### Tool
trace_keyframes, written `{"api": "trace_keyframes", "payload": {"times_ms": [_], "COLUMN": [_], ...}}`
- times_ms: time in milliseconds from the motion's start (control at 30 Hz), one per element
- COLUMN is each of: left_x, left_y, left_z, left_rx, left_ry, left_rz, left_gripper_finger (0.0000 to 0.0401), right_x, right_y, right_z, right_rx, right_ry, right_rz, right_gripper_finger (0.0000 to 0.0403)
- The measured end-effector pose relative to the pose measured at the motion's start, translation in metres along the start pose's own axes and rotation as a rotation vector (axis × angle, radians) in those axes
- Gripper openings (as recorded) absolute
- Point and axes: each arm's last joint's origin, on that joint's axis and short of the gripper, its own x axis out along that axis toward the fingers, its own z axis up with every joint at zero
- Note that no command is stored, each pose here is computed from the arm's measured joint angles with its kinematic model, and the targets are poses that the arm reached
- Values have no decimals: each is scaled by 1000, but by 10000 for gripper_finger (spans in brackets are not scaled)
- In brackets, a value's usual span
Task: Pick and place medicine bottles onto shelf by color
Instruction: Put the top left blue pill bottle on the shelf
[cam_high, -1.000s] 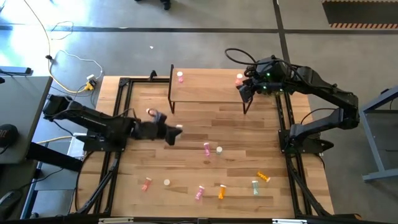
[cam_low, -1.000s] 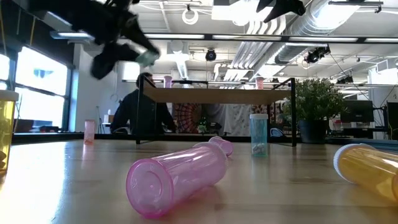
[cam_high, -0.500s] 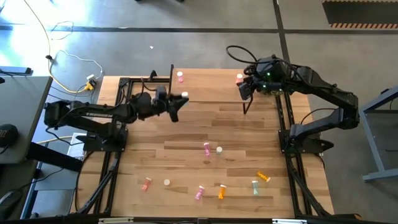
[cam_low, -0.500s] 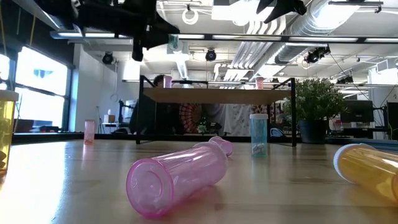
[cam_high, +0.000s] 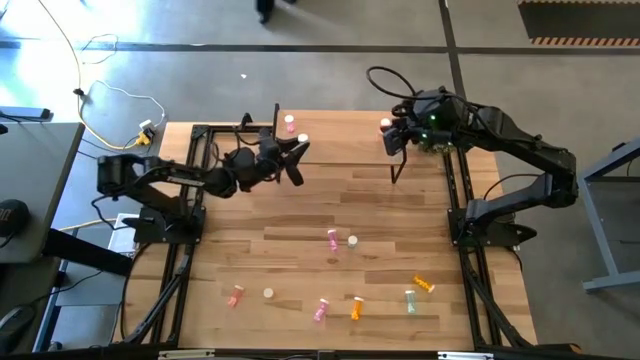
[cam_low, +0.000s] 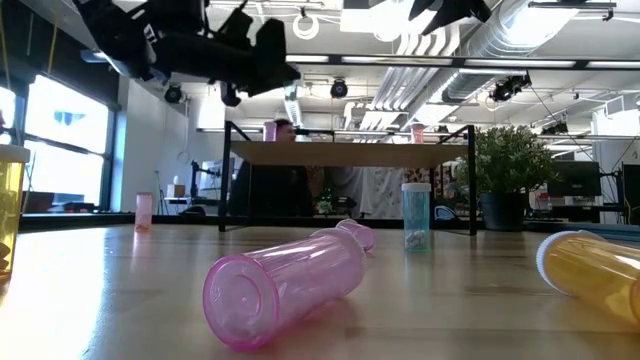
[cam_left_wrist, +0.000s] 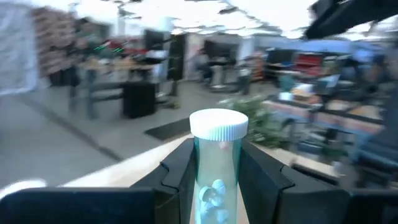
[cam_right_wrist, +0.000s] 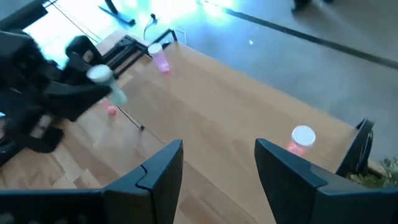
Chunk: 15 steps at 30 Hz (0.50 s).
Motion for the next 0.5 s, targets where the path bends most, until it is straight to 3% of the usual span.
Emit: {"api": "trace_keyframes", "payload": {"times_ms": [267, 500], "left_x": [21, 40], "left_y": [-28, -29], "left_z": [-19, -32], "left_rx": [70, 67], "left_ry": [50, 67], "left_rz": [39, 166], "left_gripper_finger": [93, 93], "right_x": [0, 0], "right_y": [-1, -2], "right_z": [3, 4], "right_rx": [-40, -34], "right_ry": [-51, -73], "right_rz": [-61, -100], "right_gripper_finger": [190, 190]}}
